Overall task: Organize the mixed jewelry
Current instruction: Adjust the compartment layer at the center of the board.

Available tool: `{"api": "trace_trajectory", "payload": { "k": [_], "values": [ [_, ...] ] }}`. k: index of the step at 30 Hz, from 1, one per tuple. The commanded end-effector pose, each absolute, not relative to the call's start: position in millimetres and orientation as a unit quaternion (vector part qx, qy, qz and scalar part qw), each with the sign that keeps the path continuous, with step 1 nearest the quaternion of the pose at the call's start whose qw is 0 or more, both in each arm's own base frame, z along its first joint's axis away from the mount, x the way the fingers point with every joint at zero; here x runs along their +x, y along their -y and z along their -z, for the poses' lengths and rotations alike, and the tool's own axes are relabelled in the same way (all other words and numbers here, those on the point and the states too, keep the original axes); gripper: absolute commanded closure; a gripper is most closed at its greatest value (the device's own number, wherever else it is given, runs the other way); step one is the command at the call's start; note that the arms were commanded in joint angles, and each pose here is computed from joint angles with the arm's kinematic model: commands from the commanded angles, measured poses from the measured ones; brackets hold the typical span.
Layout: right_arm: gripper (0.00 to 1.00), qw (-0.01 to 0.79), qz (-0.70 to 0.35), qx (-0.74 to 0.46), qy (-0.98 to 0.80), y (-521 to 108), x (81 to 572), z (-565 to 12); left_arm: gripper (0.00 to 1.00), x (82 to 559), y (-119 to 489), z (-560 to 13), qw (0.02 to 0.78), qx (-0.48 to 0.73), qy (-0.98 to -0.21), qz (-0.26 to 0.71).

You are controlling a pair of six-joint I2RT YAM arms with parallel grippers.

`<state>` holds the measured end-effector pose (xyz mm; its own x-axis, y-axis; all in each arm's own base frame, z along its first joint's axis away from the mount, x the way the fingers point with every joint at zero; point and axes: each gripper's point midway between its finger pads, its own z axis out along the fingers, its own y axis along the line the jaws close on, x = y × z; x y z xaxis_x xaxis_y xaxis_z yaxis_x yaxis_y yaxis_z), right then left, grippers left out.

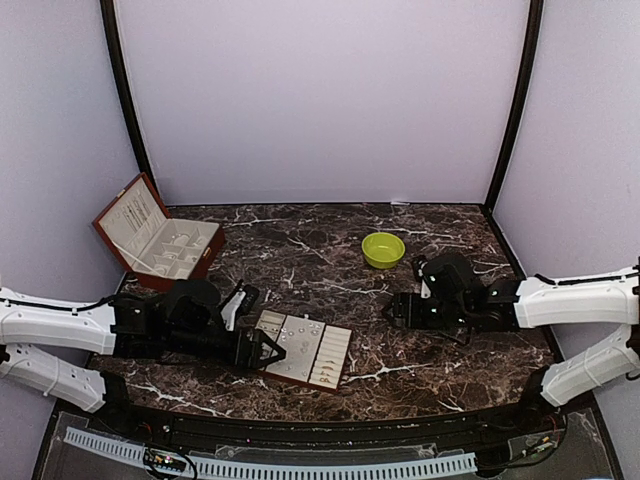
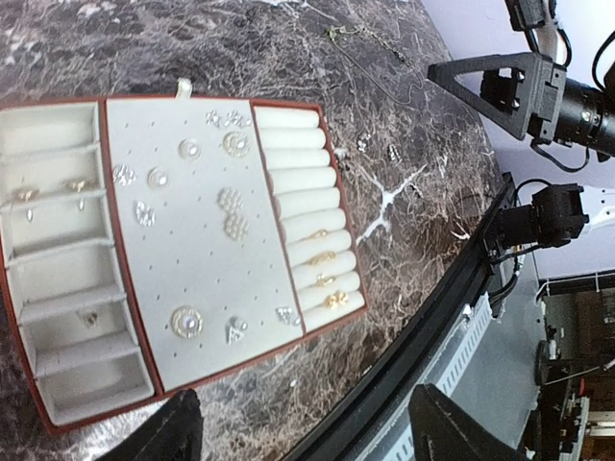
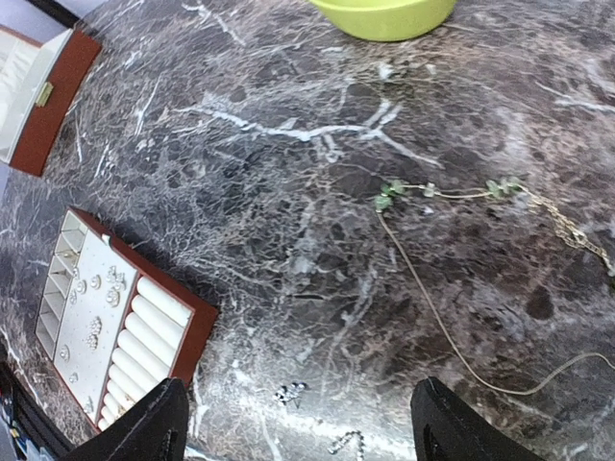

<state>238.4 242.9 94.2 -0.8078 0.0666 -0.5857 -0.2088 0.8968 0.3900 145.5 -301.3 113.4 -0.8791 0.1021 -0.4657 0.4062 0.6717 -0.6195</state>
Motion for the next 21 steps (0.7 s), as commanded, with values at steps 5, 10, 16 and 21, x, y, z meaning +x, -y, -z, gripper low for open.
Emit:
{"api": "trace_trajectory", "payload": {
  "k": [5,10,16,21],
  "values": [
    [0.19,0.307,-0.291,-0.113,-0.899,-313,265,-108,0.21,118,286,-97,0.123,0.067,-0.893,0.427],
    [0.18,0.282,-0.307,-0.148,-0.897,-340,269,-99,0.20,110,280,-81,0.099,0.049,-0.896,0.430],
    [0.20,0.251,-0.316,-0.180,-0.897,-369,267,-80,0.20,114,284,-70,0.094,0.039,-0.891,0.442],
    [0.21,0.233,-0.324,-0.206,-0.894,-391,258,-71,0.20,122,293,-65,0.091,0.044,-0.888,0.448]
  ]
}}
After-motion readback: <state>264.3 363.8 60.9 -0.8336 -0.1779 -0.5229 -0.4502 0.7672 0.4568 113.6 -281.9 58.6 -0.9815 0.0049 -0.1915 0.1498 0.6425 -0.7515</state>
